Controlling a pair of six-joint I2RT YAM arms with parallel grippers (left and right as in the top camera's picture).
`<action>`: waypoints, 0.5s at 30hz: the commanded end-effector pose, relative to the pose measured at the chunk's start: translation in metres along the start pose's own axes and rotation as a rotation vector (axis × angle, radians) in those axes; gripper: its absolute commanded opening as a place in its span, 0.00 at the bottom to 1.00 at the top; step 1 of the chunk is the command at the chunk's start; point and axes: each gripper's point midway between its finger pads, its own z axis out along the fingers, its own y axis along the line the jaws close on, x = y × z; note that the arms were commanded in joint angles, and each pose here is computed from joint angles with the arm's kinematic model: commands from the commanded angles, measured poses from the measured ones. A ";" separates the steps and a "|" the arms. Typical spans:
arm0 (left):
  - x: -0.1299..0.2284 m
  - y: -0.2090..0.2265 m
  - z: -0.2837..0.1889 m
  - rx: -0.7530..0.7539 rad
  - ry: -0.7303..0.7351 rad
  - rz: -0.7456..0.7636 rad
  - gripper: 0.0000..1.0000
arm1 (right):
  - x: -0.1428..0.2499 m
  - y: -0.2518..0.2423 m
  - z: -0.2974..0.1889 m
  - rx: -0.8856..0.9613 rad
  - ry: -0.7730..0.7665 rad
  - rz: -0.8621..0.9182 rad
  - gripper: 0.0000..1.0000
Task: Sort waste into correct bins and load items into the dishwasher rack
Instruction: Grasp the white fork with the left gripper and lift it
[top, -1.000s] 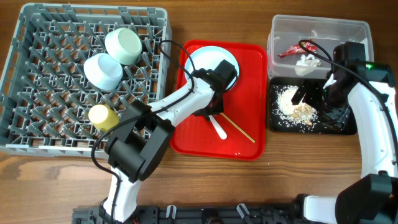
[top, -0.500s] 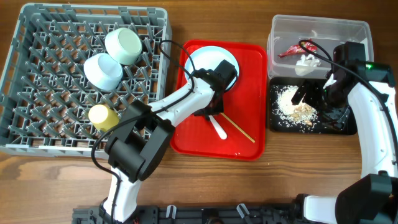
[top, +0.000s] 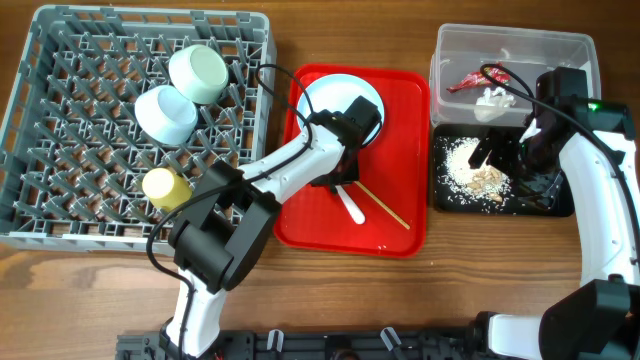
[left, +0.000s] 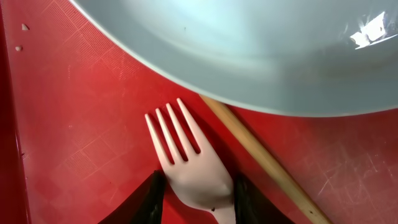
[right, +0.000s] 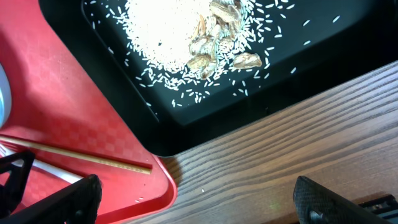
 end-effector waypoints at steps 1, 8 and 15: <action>0.003 0.006 0.015 -0.029 0.005 -0.002 0.36 | -0.004 0.002 -0.010 -0.012 -0.034 -0.008 1.00; -0.010 -0.004 0.015 0.016 -0.044 -0.012 0.40 | -0.004 0.002 -0.010 -0.012 -0.035 -0.008 1.00; -0.010 -0.005 0.015 0.017 -0.045 -0.012 0.30 | -0.004 0.002 -0.010 -0.012 -0.036 -0.009 1.00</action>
